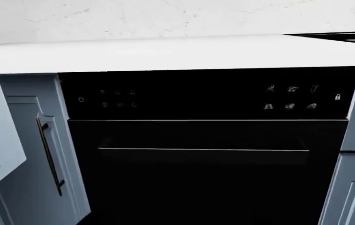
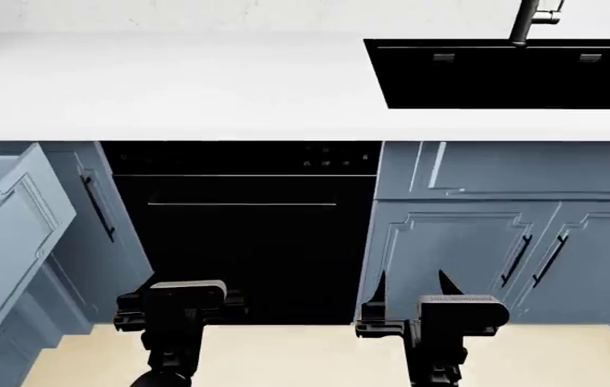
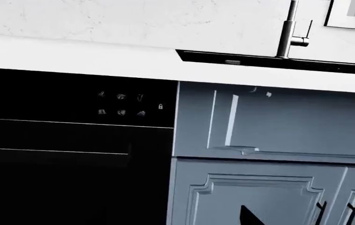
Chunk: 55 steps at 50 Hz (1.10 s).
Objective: Pick and place the shaker into the drawer. Then close the cabinet.
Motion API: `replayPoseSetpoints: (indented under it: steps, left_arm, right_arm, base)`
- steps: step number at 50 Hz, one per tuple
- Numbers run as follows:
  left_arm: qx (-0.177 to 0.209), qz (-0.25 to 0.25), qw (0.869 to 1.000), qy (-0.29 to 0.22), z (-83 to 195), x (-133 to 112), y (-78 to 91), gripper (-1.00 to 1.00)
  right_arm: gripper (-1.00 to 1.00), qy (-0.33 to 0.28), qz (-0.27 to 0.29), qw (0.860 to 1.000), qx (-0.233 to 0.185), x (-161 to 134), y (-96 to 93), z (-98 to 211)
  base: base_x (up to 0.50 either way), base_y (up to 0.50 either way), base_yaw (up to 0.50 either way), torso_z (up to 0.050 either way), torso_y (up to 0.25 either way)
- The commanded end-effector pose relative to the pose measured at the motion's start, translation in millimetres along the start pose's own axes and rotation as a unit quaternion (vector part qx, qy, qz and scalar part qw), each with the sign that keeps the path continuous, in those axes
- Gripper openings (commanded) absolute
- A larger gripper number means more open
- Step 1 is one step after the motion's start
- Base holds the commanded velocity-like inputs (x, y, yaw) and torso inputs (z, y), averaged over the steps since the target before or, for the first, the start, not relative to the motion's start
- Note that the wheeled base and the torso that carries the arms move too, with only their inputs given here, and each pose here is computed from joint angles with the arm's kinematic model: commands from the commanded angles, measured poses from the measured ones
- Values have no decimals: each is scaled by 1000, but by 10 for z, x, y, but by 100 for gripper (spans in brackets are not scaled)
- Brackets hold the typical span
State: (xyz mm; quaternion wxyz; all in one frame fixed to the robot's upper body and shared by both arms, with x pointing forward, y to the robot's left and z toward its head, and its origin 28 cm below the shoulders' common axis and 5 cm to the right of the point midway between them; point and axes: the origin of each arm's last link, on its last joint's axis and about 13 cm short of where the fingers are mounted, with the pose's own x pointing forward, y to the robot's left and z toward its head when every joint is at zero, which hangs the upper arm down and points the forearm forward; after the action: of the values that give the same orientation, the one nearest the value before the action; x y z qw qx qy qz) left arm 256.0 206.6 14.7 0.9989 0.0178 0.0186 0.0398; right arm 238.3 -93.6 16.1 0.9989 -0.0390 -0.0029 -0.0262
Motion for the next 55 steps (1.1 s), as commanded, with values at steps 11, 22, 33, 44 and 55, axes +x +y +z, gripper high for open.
replayPoseSetpoints:
  steps: [11, 22, 33, 44, 55]
  left_arm:
    - [2, -3, 1000, 0, -2, -2, -3, 100]
    - [3, -4, 1000, 0, -3, 1, -6, 100]
    - [7, -8, 1000, 1, -3, 6, -11, 100]
    - [14, -4, 1000, 1, -4, 13, -15, 100]
    - [36, -10, 999, 8, -22, 2, -40, 100]
  right_arm:
    - [100, 2, 0, 1000, 1, 0, 0, 0]
    - [100, 2, 0, 1000, 0, 2, 0, -1]
    - [100, 6, -6, 1000, 15, 4, -16, 2]
    - [100, 7, -7, 1000, 14, 8, -16, -2]
    - [100, 9, -6, 1000, 15, -2, -17, -1]
  base:
    - [500, 108, 0, 0, 1]
    - [490, 241, 0, 0, 1]
    - [274, 352, 0, 0, 1]
    - [0, 0, 0, 0, 0]
    - [0, 0, 0, 0, 0]
